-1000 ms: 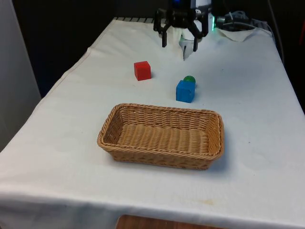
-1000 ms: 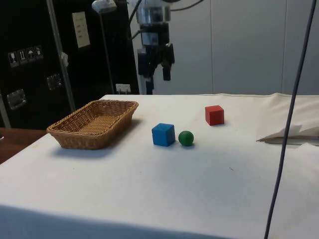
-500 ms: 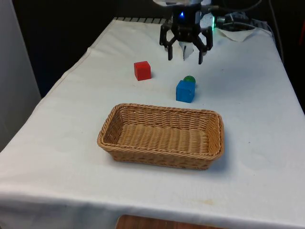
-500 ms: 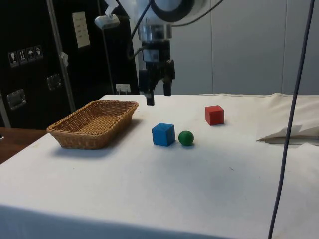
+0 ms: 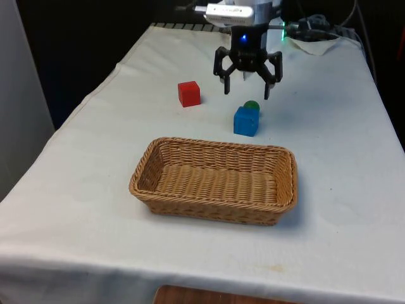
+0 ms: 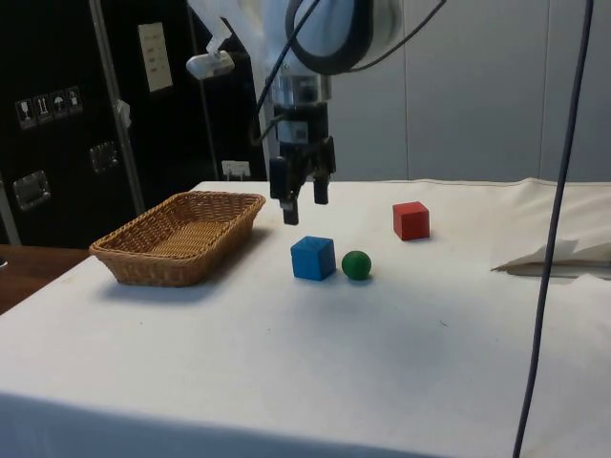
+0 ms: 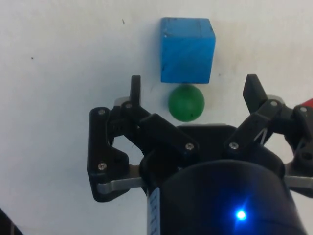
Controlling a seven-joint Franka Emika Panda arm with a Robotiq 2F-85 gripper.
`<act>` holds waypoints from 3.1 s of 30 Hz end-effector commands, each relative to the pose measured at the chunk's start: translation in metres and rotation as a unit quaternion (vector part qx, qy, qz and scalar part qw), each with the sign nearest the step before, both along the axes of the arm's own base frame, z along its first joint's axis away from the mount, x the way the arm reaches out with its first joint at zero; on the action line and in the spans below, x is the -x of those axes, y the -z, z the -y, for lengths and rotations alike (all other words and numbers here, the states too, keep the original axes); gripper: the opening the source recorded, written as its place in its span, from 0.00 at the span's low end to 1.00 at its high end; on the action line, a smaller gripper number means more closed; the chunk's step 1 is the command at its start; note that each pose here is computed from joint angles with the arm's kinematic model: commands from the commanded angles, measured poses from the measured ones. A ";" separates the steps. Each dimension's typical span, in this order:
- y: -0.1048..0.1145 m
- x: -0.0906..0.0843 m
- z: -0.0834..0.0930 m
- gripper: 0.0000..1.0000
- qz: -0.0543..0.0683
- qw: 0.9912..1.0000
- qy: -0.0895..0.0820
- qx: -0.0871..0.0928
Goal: Place all non-red objects into the basket.
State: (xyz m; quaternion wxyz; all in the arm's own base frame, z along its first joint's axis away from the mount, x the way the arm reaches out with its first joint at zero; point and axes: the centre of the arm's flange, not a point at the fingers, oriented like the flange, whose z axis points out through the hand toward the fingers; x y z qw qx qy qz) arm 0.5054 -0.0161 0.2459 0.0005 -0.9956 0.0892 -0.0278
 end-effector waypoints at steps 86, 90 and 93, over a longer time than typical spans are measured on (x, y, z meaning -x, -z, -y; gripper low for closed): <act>-0.054 -0.031 -0.002 0.02 0.013 0.999 -0.011 -0.028; -0.061 -0.040 -0.003 0.02 0.013 0.999 -0.013 -0.029; -0.066 -0.050 -0.004 0.02 0.011 0.999 -0.014 -0.029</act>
